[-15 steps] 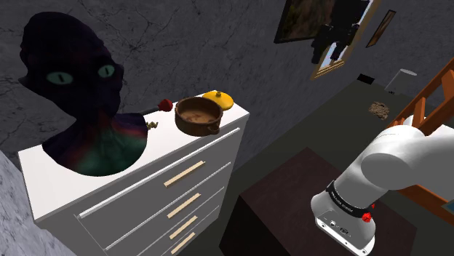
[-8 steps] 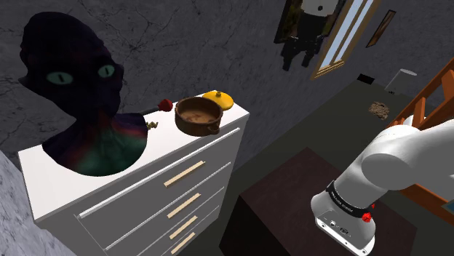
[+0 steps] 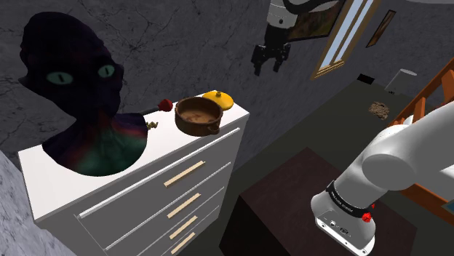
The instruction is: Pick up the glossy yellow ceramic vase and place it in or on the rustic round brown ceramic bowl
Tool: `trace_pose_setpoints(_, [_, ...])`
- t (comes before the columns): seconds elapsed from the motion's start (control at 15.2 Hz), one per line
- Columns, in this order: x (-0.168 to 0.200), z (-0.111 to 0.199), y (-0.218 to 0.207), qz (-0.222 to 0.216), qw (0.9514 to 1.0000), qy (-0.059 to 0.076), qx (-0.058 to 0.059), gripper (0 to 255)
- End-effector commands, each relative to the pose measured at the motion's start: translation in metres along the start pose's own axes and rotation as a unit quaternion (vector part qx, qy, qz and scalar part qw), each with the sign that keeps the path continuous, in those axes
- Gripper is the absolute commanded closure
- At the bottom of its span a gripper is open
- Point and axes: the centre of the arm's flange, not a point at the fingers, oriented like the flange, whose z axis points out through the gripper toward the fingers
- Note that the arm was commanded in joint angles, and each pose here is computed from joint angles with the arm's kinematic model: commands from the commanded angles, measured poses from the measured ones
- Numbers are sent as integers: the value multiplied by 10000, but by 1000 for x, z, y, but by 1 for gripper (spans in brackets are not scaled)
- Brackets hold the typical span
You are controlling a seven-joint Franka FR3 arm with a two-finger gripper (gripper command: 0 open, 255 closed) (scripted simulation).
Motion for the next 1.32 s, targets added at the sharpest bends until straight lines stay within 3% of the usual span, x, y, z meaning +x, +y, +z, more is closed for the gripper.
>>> trace_pose_setpoints(0.0, [20, 17, -10, -14, 10000, 13, 17, 0])
trace_pose_setpoints(0.99, [167, 114, -94, -123, 9998, 77, 125, 0])
trace_pose_setpoints(1.25, [169, 131, -96, -124, 9998, 77, 126, 0])
